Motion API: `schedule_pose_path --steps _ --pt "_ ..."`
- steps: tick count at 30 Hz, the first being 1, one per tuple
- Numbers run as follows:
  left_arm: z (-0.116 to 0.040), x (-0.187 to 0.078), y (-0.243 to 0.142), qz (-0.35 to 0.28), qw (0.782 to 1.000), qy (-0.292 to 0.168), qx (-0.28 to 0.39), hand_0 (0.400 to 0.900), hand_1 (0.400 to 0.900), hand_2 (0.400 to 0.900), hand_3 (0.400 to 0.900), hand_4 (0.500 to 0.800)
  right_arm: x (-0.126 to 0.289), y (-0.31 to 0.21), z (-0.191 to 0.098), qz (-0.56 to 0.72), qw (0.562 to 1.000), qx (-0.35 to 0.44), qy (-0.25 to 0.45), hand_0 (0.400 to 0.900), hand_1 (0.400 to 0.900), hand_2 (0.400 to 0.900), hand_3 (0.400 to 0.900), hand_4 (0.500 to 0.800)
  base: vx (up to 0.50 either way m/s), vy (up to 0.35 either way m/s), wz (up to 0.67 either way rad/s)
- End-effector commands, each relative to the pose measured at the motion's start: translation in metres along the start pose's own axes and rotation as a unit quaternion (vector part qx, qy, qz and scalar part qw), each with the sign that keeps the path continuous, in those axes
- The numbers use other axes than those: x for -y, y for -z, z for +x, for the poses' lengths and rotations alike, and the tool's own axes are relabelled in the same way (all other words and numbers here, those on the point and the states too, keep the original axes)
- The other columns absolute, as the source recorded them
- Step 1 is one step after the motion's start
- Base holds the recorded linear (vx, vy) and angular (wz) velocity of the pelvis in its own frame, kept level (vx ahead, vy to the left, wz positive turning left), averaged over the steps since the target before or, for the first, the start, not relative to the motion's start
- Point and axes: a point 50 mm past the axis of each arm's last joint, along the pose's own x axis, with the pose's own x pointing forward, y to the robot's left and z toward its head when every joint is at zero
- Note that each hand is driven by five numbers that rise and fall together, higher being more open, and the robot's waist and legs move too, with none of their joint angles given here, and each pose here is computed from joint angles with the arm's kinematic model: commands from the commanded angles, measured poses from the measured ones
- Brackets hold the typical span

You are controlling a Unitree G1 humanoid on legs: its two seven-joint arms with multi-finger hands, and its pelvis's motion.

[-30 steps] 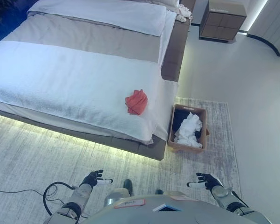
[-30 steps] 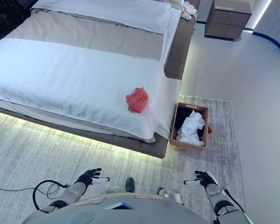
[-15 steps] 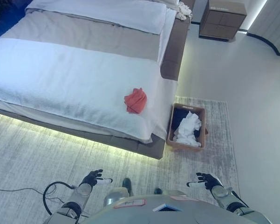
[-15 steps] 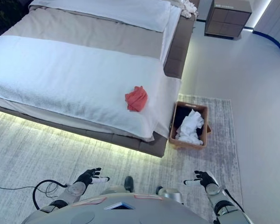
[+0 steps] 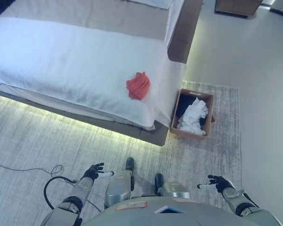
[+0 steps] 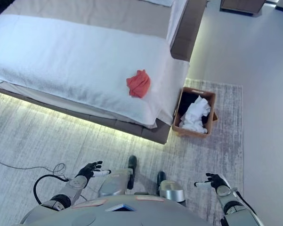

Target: Put the clothes on the bed into the basket.

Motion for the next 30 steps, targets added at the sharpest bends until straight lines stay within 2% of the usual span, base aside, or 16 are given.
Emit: schedule_pose_path --steps 1,10,15,20,25,30 --pt "0.0 -0.02 -0.004 -0.02 0.999 -0.041 0.016 0.9 0.9 0.9 0.9 0.8 0.015 -0.017 0.001 -0.01 0.999 0.036 0.025 0.9 0.9 0.9 0.9 0.8 0.329 0.239 -0.37" --pt "0.0 -0.028 -0.005 -0.005 0.999 -0.046 0.018 0.9 0.9 0.9 0.9 0.8 -0.011 -0.032 0.002 -0.017 0.998 0.057 -0.013 0.9 0.9 0.9 0.9 0.8 0.374 0.241 -0.09" --pt "0.001 -0.038 -0.026 -0.001 0.997 -0.058 0.047 0.9 0.9 0.9 0.9 0.8 -0.017 -0.063 0.0 -0.015 0.994 0.109 -0.019 0.9 0.9 0.9 0.9 0.8 0.181 0.256 0.15" --pt "0.001 -0.039 -0.015 -0.001 0.998 -0.061 0.021 0.9 0.9 0.9 0.9 0.8 -0.018 -0.086 -0.005 0.002 0.987 0.161 -0.015 0.9 0.9 0.9 0.9 0.8 0.209 0.103 0.08" --pt "0.0 -0.036 -0.004 0.011 0.998 -0.062 0.006 0.9 0.9 0.9 0.9 0.8 0.006 -0.124 -0.019 0.003 0.967 0.253 0.035 0.9 0.9 0.9 0.9 0.8 0.131 -0.108 0.13" --pt "0.0 -0.038 -0.01 0.009 0.997 -0.074 0.028 0.9 0.9 0.9 0.9 0.8 0.032 -0.144 -0.033 -0.013 0.946 0.308 0.105 0.9 0.9 0.9 0.9 0.8 0.135 -0.204 0.41"
